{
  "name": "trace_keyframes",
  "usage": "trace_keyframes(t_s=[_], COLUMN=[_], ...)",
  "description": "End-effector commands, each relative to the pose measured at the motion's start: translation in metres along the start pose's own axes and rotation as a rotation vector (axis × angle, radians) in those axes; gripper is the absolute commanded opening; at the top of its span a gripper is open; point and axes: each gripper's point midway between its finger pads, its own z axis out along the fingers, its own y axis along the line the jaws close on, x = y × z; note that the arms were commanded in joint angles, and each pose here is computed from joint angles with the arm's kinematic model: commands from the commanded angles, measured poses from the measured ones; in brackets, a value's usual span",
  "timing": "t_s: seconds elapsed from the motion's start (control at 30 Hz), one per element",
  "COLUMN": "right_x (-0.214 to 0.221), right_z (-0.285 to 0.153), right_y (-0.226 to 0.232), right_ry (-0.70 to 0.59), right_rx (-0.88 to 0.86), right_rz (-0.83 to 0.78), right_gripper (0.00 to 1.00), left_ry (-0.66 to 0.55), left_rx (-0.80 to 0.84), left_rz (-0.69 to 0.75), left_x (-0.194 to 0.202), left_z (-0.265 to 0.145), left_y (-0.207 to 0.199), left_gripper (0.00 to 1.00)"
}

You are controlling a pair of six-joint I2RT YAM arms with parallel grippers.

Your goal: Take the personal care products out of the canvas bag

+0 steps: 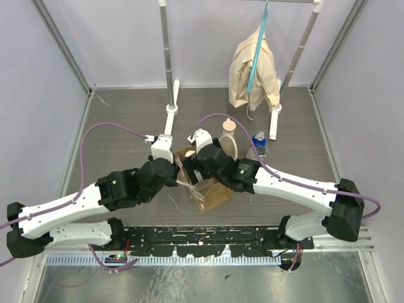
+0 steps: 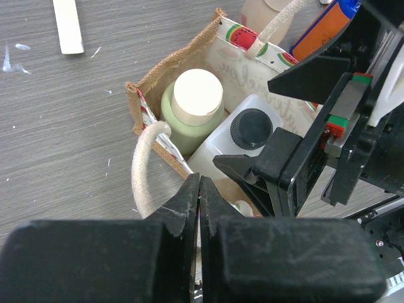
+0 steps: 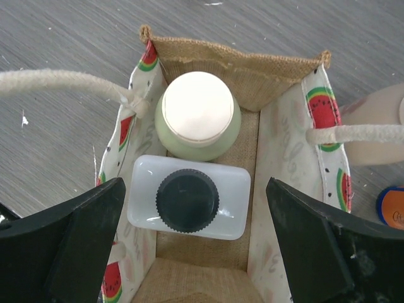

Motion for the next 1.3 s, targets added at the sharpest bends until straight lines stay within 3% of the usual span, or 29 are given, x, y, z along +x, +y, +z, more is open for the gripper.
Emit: trace_keyframes(t_s=[0.0,0.37,0.47,0.57,0.87,1.07,1.27], right_x=[0.006,0.030,0.026,0.010,-0.100,-0.140,-0.151], right_z=[0.001,0.018,0.020,0.015,-0.067,-0.129,-0.159], right_y=[0.003,0.014,0.015,0.010,-0.032,-0.073,-0.104], right_ry=[0.019,0.091,0.077,0.031,-0.250,-0.353,-0.426], right_rx=[-0.015,-0.047,-0.051,-0.032,0.086,0.211,0.290], right_rz=[0.042,0.048,0.053,0.064,0.101,0.124,0.175], right_gripper=[1.00,0.99,0.89,0.66,0.50,0.49,0.48], left_ry=[-0.024,-0.023,-0.023,-0.026,-0.034,-0.042,-0.136], left_rx=[-0.002,-0.004,-0.006,-0.009,-0.010,-0.025,-0.185], left_rz=[-0.030,-0.037,-0.038,-0.041,-0.045,-0.036,-0.067], left_x=[-0.008,-0.007,-0.007,-0.008,-0.009,-0.012,-0.035], left_z=[-0.003,-0.004,-0.005,-0.007,-0.009,-0.010,-0.032], left_y=[0.001,0.003,0.004,0.006,0.008,0.012,0.055], left_gripper=[0.08,0.08,0.08,0.08,0.08,0.08,0.08])
